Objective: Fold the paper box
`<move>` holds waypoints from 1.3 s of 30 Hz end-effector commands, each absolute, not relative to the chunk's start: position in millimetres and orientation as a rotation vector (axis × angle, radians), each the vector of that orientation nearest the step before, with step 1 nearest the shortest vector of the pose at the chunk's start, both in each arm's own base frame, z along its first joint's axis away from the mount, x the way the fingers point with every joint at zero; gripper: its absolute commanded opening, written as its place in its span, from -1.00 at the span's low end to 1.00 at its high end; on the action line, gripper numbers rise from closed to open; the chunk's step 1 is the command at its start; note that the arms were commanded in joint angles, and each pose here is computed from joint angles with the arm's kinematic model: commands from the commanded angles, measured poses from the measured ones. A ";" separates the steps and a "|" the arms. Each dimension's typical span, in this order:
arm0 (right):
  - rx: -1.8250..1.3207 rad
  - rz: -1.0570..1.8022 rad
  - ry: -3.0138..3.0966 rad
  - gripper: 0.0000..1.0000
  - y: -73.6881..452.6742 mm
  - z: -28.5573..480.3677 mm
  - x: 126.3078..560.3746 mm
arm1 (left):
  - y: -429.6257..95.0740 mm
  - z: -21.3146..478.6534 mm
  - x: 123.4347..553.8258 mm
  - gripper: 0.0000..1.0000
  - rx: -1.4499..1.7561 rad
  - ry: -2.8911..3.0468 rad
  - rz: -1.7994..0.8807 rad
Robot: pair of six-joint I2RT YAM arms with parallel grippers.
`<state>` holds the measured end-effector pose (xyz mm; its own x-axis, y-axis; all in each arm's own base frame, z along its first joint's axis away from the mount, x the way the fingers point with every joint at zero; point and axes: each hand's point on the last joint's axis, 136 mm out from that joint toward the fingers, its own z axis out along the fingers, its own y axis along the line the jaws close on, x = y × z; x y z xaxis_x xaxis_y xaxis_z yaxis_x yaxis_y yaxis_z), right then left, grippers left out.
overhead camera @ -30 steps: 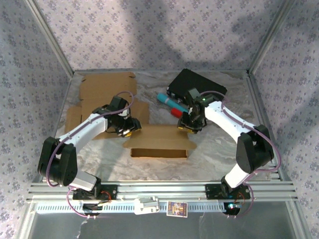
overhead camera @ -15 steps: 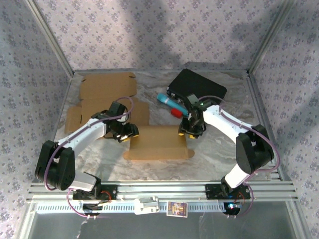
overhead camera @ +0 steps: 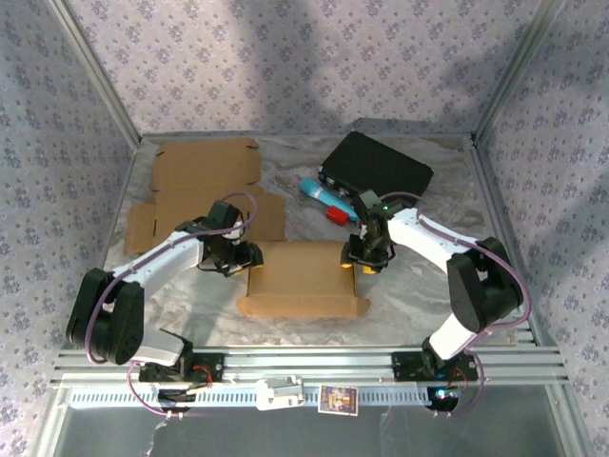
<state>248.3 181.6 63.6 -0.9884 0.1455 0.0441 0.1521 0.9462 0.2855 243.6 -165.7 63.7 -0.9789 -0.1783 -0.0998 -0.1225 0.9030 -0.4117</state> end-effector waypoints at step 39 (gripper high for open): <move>-0.220 -1.307 -2.866 0.52 189.4 50.1 246.0 | -150.8 38.6 229.0 -0.49 -0.385 2.735 -0.932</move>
